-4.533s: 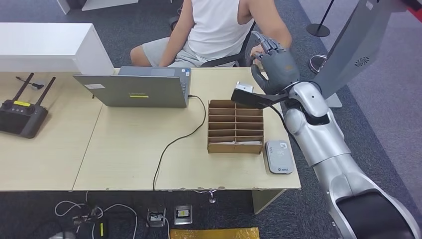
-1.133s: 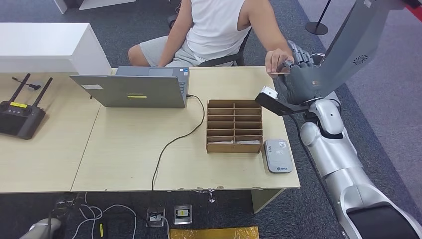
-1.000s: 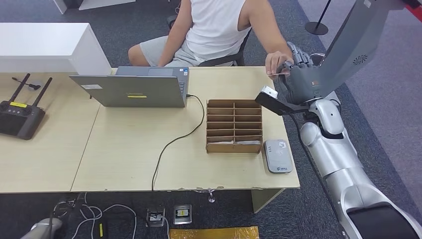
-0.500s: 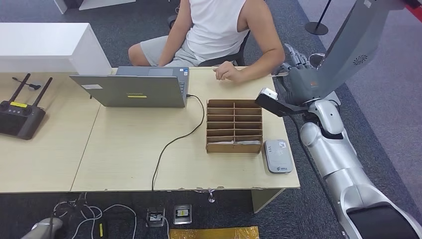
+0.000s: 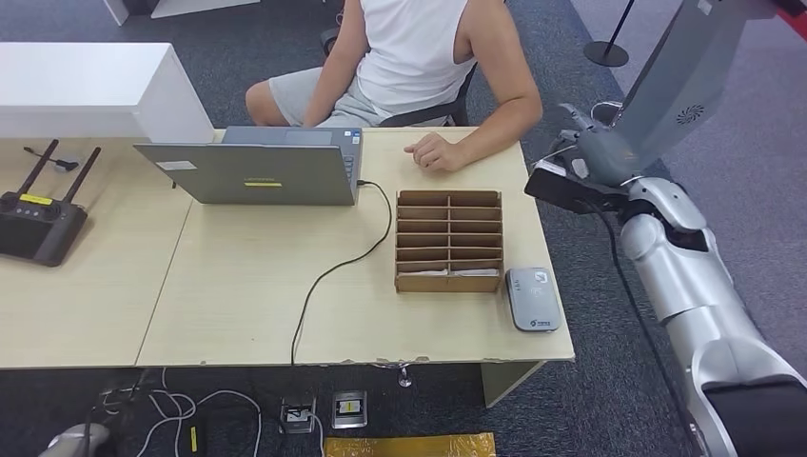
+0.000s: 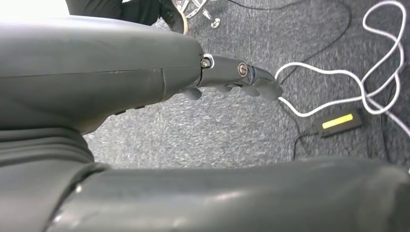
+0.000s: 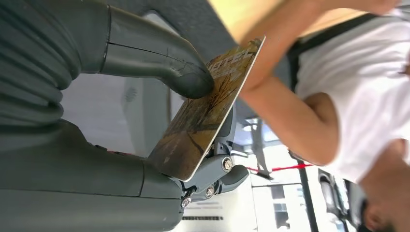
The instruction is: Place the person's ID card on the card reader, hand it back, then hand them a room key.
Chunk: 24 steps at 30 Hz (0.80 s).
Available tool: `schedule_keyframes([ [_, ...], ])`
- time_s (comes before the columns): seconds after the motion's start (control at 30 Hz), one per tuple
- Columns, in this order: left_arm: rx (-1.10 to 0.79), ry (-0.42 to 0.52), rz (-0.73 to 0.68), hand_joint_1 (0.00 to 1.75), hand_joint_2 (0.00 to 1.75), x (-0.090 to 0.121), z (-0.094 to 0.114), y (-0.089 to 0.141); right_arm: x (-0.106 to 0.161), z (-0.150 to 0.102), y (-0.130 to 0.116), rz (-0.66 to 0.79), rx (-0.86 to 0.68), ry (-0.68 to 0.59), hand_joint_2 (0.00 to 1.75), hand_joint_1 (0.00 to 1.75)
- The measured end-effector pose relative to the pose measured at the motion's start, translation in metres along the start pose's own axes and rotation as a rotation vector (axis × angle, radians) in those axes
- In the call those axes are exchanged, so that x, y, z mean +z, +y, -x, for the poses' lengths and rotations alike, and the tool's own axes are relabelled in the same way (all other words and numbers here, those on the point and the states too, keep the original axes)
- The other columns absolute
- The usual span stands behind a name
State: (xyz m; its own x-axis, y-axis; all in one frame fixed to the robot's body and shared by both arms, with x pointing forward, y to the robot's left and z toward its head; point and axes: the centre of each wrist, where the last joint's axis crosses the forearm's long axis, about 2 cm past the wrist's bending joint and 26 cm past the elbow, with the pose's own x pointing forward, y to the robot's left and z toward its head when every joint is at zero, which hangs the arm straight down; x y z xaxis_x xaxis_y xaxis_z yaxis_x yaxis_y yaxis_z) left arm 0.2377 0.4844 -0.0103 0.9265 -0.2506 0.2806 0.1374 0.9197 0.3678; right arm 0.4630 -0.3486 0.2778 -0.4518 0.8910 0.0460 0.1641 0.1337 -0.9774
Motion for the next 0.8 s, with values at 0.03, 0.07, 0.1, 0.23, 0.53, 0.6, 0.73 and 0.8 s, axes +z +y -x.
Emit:
schedule_keyframes([
  [0.03, 0.004, 0.002, -0.004, 0.0, 0.0, 0.0, 0.002, 0.001, 0.004, 0.007, -0.003, -0.013, 0.007, 0.016, 1.75, 1.75],
  [0.07, 0.007, 0.004, -0.007, 0.0, 0.0, 0.0, 0.004, 0.002, 0.007, 0.013, -0.005, -0.022, 0.012, 0.029, 1.75, 1.75],
  [0.1, 0.009, 0.005, -0.01, 0.0, 0.0, 0.0, 0.005, 0.003, 0.009, 0.017, -0.006, -0.031, 0.016, 0.041, 1.75, 1.75],
  [0.23, 0.021, 0.006, -0.022, 0.0, 0.0, 0.0, 0.007, 0.005, 0.018, 0.03, -0.01, -0.084, 0.026, 0.091, 1.75, 1.75],
  [0.53, 0.074, 0.023, -0.083, 0.0, 0.0, -0.002, 0.018, 0.005, 0.051, 0.051, -0.013, -0.214, 0.065, 0.182, 1.75, 1.75],
  [0.6, 0.091, 0.024, -0.091, 0.0, 0.0, -0.002, 0.018, 0.003, 0.058, 0.052, -0.012, -0.239, 0.07, 0.189, 1.75, 1.75],
  [0.73, 0.116, 0.025, -0.091, 0.0, 0.0, -0.002, 0.019, 0.0, 0.067, 0.051, -0.008, -0.26, 0.078, 0.191, 1.75, 1.75],
  [0.8, 0.129, 0.024, -0.092, 0.0, 0.0, -0.002, 0.019, -0.001, 0.071, 0.051, -0.008, -0.27, 0.079, 0.196, 1.75, 1.75],
])
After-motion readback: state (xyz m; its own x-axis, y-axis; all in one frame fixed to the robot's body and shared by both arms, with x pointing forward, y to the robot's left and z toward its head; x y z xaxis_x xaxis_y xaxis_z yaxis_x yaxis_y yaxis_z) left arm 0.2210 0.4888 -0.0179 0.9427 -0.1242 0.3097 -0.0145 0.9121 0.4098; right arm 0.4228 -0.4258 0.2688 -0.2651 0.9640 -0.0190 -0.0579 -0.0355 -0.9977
